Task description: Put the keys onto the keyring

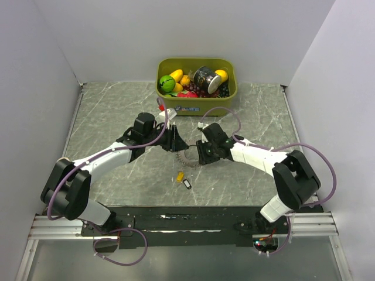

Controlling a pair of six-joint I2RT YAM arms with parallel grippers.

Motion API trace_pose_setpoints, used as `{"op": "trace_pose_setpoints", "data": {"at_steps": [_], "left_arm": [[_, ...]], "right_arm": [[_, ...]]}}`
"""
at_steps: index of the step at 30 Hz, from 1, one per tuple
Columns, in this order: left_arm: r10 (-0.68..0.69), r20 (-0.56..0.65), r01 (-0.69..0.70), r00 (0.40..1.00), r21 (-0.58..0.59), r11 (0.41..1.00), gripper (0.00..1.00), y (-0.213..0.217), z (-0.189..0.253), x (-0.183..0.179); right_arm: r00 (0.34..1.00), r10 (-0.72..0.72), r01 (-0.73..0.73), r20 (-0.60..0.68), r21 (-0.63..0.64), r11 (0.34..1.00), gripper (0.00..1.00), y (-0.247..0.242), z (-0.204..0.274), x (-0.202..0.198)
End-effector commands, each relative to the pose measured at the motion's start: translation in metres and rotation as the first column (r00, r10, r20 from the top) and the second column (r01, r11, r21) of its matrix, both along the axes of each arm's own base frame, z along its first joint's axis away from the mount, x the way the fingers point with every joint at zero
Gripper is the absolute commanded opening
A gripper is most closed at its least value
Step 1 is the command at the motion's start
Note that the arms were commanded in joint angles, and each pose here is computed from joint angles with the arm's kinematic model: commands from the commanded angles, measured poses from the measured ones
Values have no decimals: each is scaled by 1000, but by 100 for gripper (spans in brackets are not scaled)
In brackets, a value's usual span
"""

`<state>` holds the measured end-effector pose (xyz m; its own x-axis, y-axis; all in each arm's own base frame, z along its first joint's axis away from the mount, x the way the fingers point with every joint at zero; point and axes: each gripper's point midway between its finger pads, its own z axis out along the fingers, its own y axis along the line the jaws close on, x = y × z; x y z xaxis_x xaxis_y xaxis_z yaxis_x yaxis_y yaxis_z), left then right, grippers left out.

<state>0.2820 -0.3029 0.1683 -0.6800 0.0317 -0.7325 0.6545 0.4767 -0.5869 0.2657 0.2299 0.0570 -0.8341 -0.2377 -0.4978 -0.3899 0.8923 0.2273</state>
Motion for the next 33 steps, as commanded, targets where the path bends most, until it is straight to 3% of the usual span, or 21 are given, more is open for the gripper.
{"op": "trace_pose_setpoints", "data": {"at_steps": [1,18,33], "left_arm": [[4,20,-4,1000,-2,1000,45,0,5,5],[7,3,-7,1000,13,1000,45,1,0,3],[3,-1,-3,1000,13,1000,44,0,-1,4]], "right_arm": [[997,-81,81,-14,4,997,43,1,5,14],[985,-141,144,-98,27,989,42,9,-11,24],[982,-155,160,-110,32,987,29,9,-18,26]]}}
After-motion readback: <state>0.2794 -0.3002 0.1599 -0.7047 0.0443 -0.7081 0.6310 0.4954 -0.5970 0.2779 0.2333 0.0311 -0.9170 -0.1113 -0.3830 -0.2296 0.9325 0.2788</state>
